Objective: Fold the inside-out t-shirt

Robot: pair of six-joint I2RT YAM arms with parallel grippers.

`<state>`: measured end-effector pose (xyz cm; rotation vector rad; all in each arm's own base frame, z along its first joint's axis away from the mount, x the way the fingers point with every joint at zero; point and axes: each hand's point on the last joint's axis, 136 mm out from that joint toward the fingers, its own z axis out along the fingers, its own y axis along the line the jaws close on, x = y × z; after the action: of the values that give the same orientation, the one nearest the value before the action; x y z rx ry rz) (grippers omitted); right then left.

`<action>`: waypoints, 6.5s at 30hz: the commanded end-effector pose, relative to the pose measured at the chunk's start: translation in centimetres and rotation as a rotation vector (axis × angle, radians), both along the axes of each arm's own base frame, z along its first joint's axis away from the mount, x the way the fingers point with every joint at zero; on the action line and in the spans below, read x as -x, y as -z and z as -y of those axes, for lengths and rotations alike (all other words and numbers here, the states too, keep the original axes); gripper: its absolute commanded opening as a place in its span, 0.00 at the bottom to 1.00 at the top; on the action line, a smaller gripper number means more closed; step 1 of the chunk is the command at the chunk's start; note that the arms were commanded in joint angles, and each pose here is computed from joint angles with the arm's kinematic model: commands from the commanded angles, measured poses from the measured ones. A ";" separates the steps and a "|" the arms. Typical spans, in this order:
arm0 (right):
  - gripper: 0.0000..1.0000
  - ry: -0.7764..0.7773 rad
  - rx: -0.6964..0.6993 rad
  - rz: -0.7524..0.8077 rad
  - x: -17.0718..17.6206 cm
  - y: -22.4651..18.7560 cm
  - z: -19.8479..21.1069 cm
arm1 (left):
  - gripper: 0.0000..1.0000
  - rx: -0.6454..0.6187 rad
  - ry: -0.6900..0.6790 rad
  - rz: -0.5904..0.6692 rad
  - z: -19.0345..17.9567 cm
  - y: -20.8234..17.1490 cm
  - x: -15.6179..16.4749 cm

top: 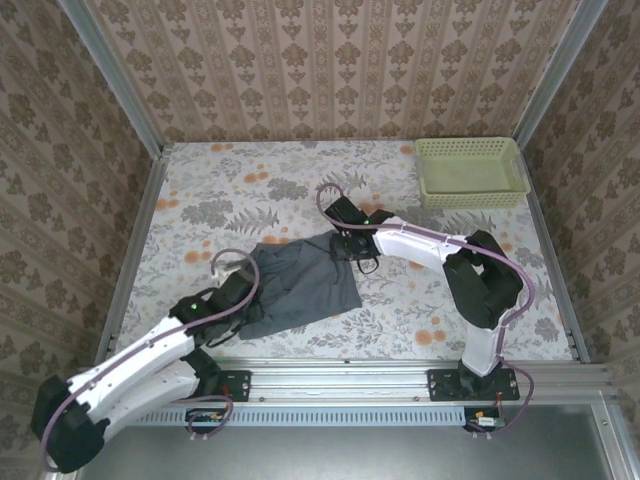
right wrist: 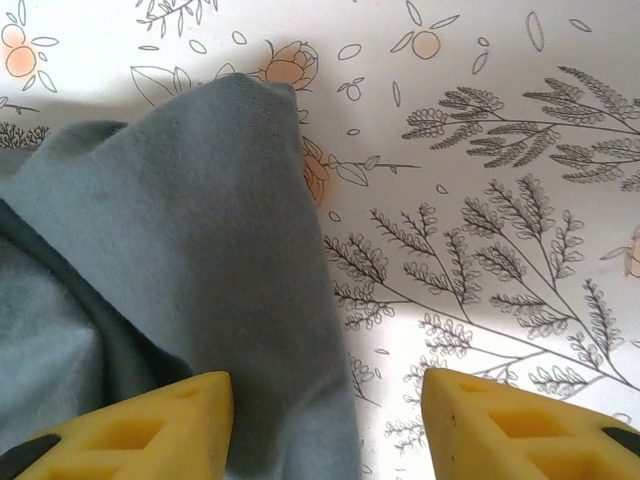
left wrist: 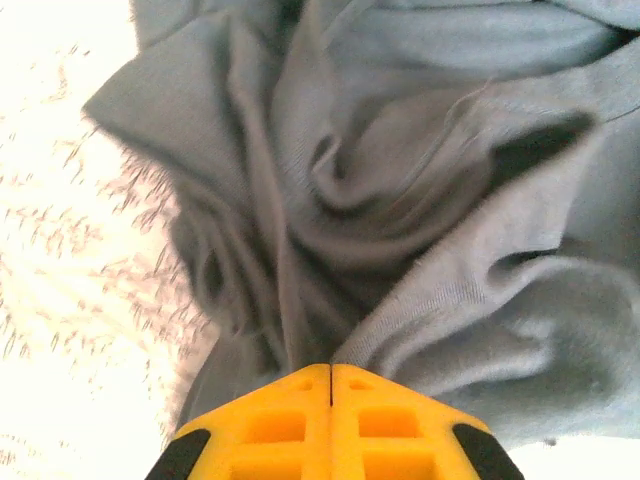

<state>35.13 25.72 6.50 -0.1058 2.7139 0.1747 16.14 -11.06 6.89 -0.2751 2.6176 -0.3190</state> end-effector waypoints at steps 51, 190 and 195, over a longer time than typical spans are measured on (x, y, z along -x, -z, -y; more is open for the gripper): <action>0.55 0.012 0.053 -0.026 -2.8 3.0 1.2 | 0.04 -0.047 -0.136 -0.222 -3.9 0.8 4.1; 0.47 0.199 -0.072 -0.034 11.0 1.9 6.3 | 0.24 -0.303 0.008 -0.182 -0.2 0.3 -18.3; 0.54 0.095 -0.061 0.106 7.8 -3.7 5.6 | 0.56 -0.329 -0.009 -0.087 -0.6 -4.4 -18.6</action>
<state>25.18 20.31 6.96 0.0850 2.6805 0.2386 36.33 -12.22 8.86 -0.2335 2.7114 0.0228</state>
